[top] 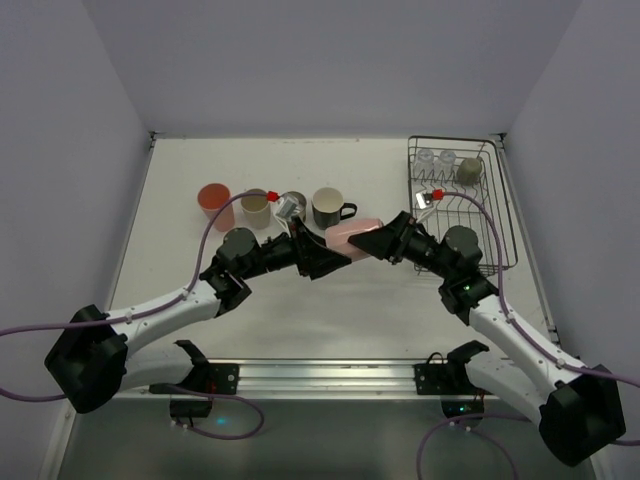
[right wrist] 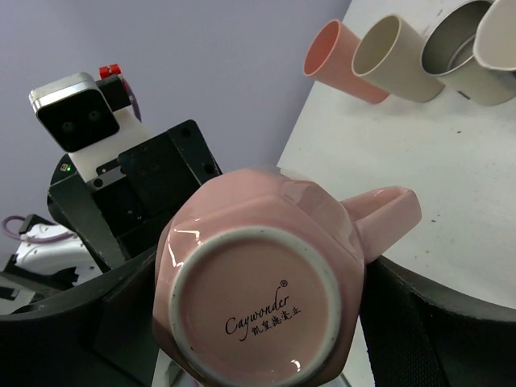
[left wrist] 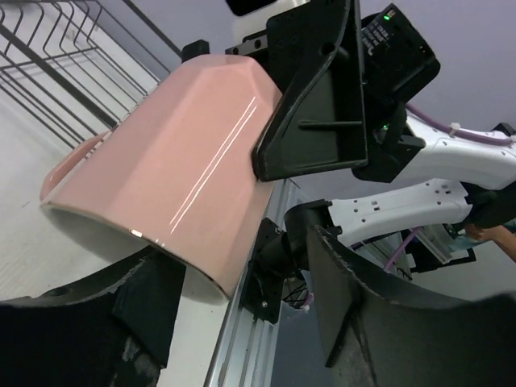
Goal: Unload the cups from the dish rack
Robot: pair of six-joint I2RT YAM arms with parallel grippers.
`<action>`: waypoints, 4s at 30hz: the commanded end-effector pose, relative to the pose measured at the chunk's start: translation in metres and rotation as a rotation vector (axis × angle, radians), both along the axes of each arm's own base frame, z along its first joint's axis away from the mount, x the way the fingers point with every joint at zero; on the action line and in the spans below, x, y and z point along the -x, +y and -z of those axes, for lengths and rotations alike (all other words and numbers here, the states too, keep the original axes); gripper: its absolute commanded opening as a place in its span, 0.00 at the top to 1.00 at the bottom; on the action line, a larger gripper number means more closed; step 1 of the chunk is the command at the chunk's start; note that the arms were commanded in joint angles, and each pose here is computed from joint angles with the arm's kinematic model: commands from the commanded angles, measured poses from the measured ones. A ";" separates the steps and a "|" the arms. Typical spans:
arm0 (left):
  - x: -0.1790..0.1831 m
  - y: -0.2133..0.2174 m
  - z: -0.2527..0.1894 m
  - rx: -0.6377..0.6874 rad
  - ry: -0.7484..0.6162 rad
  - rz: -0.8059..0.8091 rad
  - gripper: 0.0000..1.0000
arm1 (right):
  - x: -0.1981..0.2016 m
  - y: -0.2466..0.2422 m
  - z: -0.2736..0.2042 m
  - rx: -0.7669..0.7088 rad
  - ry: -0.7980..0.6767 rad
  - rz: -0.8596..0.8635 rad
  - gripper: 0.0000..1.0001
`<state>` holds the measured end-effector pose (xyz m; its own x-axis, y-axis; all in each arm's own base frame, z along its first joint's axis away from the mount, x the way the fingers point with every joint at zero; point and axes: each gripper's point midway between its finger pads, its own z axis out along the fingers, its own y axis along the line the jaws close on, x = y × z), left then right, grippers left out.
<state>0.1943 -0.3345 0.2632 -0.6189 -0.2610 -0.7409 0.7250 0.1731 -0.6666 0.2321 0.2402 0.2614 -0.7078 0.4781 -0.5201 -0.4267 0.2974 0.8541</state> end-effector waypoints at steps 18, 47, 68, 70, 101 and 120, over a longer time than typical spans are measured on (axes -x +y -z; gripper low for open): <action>0.011 0.038 -0.006 -0.028 -0.121 -0.136 1.00 | 0.017 0.027 -0.018 -0.188 -0.063 -0.144 0.01; -0.060 0.187 0.107 -0.953 0.204 -0.784 1.00 | -0.008 -0.011 0.036 0.220 -0.085 0.117 0.01; -0.103 0.239 0.156 -1.225 0.390 -0.662 0.99 | -0.005 -0.025 0.043 0.298 -0.118 0.158 0.01; -0.104 0.244 0.156 -1.245 0.385 -0.682 0.89 | -0.005 -0.025 0.042 0.298 -0.118 0.158 0.01; -0.084 0.162 -0.004 -0.545 -0.110 -0.524 0.14 | -0.118 -0.147 0.007 0.602 -0.043 0.766 0.59; -0.037 0.154 0.009 -0.485 -0.240 -0.429 0.11 | -0.324 -0.237 0.097 1.012 0.258 0.940 0.45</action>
<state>0.2312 -0.1778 0.2423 -0.3917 -0.0661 -0.9177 0.6154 0.7226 -0.3147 0.5486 0.0318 0.1582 -0.4676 0.3740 -0.8009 0.3468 0.9110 0.2230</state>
